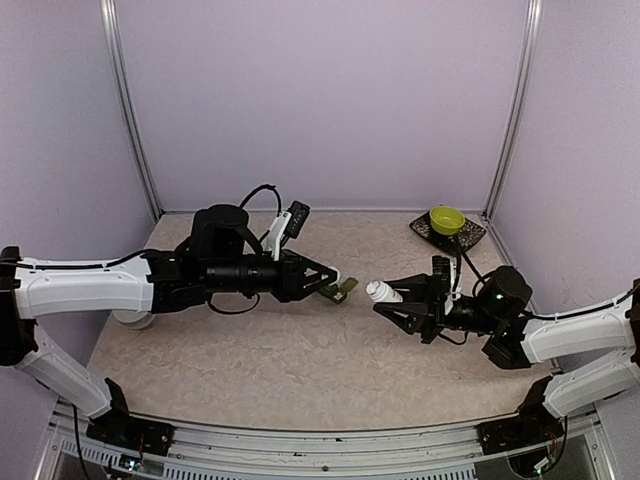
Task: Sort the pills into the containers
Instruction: Close the lid of the pill bottle.
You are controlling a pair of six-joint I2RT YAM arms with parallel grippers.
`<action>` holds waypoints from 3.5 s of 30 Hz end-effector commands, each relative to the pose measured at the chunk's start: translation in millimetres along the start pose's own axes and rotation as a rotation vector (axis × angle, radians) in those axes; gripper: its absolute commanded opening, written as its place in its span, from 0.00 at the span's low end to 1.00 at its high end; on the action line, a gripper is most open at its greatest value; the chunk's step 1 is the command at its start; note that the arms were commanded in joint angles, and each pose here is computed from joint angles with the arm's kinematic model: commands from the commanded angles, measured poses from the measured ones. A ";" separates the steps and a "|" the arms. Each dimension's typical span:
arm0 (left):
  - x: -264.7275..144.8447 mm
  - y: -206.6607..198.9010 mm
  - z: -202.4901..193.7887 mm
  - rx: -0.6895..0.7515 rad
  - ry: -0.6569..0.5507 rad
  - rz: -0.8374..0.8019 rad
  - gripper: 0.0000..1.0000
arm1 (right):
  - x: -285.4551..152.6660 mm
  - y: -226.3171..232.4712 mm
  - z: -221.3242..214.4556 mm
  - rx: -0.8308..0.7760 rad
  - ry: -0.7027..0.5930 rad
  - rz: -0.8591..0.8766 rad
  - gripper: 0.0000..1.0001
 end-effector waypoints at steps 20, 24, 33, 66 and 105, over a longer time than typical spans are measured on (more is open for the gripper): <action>-19.7 -91.7 46.9 -0.060 -0.119 -0.321 0.31 | 26.3 -8.8 18.2 -0.127 -0.018 -0.111 0.08; -19.8 -94.5 49.1 -0.065 -0.123 -0.322 0.31 | 29.8 -9.0 19.5 -0.132 -0.017 -0.110 0.08; -14.6 -85.8 42.5 -0.064 -0.114 -0.258 0.32 | 31.8 -5.0 23.7 -0.139 -0.027 -0.101 0.08; -0.9 -84.3 28.5 -0.092 -0.077 -0.244 0.32 | 35.4 -12.0 18.4 -0.138 0.005 -0.154 0.07; -16.2 -115.5 1.7 0.262 -0.006 -0.456 0.34 | 41.6 35.6 45.0 0.128 0.000 -0.034 0.08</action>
Point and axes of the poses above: each gripper's point midway between its finger pads, its own x axis out along the fingers, its own y axis along the line the jaws close on, z = x × y, the point moved 1 cm from there along -x, back along the fingers
